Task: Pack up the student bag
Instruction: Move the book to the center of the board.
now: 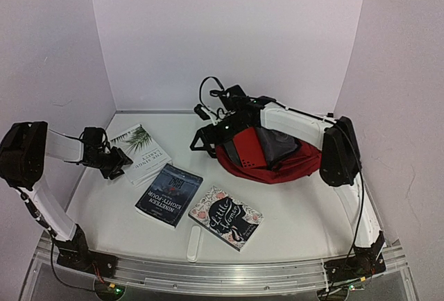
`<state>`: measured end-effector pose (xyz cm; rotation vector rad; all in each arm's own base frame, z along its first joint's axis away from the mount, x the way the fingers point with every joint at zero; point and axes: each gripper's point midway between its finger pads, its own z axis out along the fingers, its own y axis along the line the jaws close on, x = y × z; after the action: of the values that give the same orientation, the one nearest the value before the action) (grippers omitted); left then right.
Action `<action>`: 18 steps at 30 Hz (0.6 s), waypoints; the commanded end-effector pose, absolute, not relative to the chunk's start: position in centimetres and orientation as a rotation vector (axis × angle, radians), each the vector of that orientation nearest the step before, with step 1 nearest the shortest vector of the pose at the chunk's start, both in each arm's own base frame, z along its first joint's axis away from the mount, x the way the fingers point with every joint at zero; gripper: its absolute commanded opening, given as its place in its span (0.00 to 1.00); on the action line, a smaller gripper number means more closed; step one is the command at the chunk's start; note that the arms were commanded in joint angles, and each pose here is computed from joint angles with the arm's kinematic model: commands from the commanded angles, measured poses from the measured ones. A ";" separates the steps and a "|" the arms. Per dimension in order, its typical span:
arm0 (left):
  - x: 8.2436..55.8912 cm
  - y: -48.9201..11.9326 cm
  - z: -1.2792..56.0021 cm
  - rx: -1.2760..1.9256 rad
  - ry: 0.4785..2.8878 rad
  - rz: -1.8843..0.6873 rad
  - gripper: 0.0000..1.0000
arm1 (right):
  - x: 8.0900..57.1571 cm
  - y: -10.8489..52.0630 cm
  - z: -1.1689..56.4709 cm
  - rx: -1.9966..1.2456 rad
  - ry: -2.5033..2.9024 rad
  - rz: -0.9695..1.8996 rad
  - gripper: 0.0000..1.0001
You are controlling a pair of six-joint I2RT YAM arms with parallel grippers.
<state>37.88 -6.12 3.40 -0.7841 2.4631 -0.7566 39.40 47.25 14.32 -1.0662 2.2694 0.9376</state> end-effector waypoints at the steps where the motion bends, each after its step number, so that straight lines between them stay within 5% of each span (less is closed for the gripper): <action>1: 37.4 -5.2 4.0 -0.818 2.410 -0.706 0.54 | 41.0 50.8 14.7 -0.975 2.209 0.997 0.92; 18: 40.3 -3.2 6.6 -0.743 2.268 -0.699 0.47 | 43.0 57.2 8.5 -0.815 2.148 1.155 0.93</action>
<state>38.06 -3.76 4.69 -0.8255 2.3552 -0.7070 42.21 55.55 6.61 -0.8607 2.2421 1.0953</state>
